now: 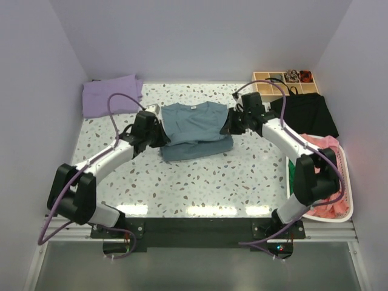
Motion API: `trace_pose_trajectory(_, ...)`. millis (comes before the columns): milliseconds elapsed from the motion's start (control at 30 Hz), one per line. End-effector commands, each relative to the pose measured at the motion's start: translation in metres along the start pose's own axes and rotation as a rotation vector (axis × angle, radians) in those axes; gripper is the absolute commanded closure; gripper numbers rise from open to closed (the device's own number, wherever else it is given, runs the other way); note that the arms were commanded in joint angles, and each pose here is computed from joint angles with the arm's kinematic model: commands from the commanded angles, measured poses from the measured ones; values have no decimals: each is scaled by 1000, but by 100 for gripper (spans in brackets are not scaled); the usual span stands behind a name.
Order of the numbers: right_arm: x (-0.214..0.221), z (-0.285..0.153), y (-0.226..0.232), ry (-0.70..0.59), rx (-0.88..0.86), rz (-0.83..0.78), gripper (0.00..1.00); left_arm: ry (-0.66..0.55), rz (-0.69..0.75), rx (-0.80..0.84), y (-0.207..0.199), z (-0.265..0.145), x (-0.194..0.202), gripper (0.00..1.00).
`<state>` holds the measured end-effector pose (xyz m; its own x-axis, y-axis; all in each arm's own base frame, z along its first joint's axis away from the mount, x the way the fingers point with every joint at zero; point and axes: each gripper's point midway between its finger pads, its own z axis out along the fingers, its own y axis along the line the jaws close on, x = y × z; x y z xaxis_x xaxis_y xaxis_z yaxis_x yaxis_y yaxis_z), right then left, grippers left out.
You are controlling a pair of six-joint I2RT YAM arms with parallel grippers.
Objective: Fold and stack the t-shirts
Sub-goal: Fold the long partially folded tshirt into a neat square
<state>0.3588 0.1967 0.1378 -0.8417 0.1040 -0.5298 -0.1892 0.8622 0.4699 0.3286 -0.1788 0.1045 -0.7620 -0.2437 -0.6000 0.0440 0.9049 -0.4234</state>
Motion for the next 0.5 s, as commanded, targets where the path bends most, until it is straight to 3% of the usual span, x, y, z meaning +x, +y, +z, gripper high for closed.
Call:
trace_pose_trajectory(0,-48,18,4,-57,-2,-51,100,-139,60,59,-15,20,-75,100)
trace_pose_trajectory(167,-86,41,2,-73,-7,-45,100,-148,83,40,-15,58,-117,100)
trace_pose_trajectory(300,-112,57,-5,-79,-25,-20,100,-172,20,25,1,79,-152,100)
trace_pose_trajectory(367,-128,68,-9,-88,-29,-13,100,-172,18,94,-6,92,-161,100)
trace_pose_trajectory(467,-148,88,-20,-89,-35,3,100,-172,0,64,10,111,-174,100)
